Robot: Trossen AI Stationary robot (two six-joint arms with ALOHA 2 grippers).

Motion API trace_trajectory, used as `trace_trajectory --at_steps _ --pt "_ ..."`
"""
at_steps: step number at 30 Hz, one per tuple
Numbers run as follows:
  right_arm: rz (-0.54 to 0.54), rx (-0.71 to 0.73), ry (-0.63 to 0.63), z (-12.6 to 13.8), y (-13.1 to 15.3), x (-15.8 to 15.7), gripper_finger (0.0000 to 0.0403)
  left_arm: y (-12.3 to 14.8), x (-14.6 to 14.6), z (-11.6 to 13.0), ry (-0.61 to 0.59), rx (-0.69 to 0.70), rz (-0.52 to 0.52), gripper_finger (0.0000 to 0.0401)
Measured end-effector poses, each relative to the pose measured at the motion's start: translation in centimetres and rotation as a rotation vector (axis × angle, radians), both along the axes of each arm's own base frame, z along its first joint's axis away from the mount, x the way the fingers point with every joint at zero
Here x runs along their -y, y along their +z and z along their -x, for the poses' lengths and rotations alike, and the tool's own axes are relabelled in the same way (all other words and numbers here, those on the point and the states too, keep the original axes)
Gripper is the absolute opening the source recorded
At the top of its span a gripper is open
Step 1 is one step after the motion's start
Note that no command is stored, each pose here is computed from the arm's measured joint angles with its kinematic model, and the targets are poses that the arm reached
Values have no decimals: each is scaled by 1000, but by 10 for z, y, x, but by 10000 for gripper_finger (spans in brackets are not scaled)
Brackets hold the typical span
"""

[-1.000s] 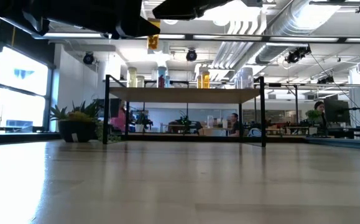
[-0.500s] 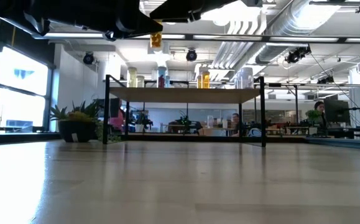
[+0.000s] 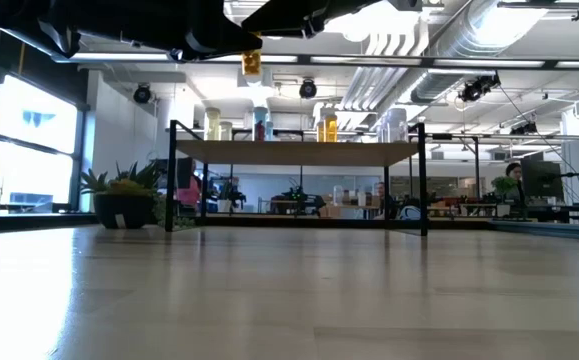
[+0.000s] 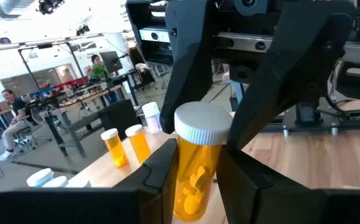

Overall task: Pick and place medicine bottles onto shelf by color
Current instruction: Put the orange pill bottle on the shelf aligned with the other orange pill bottle

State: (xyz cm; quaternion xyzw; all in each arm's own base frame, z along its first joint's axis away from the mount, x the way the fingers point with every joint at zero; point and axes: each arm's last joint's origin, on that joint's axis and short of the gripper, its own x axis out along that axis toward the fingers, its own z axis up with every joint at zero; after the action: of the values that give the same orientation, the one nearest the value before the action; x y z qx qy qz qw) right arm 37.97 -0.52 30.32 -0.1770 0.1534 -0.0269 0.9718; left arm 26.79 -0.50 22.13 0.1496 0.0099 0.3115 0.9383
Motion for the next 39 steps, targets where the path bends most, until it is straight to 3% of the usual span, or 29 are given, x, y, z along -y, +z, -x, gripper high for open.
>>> trace_trajectory --at_steps 6,14,25,31,39 --pt "-5 -1 -2 0 0 0 90 0 0 0 1 -2 -3 86" --pt "-19 1 -6 0 0 0 97 0 0 0 0 -2 -3 89" --pt "-21 9 -25 1 2 1 95 0 1 -1 -30 -8 -16 173" --pt "4 47 -113 10 16 3 95 4 1 4 87 -20 -36 206" --pt "20 140 -169 37 52 5 95 13 7 12 197 -51 -70 204"
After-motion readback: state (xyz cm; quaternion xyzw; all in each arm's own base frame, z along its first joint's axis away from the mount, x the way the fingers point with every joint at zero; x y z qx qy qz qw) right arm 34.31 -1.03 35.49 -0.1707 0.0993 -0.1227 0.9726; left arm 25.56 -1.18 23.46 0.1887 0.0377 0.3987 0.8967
